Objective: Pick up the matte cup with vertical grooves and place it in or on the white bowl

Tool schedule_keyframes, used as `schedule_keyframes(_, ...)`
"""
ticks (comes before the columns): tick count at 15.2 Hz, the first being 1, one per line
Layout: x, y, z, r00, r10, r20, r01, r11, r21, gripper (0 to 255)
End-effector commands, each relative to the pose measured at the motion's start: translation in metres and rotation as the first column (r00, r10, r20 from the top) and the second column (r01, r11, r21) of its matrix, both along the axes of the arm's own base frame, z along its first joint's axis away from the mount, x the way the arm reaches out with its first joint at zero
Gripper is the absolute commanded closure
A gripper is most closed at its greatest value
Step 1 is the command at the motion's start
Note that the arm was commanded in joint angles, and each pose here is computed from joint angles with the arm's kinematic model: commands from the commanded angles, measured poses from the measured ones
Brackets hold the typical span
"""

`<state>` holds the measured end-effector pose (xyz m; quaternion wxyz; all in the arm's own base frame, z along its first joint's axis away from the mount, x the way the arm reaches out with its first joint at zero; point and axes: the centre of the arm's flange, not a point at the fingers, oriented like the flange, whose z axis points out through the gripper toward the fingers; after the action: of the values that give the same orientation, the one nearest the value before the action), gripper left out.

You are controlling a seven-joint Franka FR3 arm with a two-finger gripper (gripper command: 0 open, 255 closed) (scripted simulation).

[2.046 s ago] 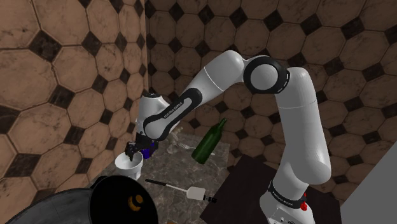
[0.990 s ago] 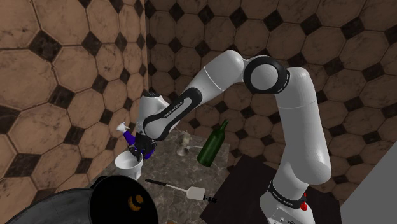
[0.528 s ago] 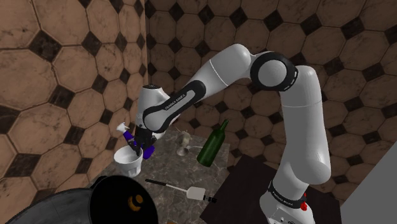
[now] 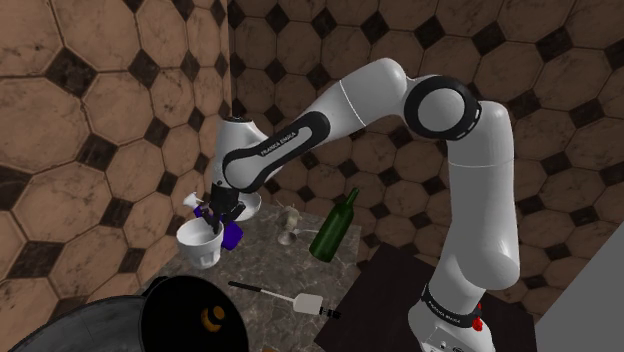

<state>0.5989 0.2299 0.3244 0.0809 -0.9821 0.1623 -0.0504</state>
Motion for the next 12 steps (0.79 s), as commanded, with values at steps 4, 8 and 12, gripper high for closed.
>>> schedule_keyframes(4, -0.001, 0.001, 0.026, 1.0, 0.0, 0.0, 0.0, 1.0, 0.0, 255)
schedule_keyframes(8, -0.001, 0.001, 0.047, 1.0, 0.0, 0.0, 0.0, 1.0, 0.0, 255)
schedule_keyframes(12, -0.001, 0.001, 0.064, 1.0, 0.0, 0.0, 0.0, 1.0, 0.0, 255)
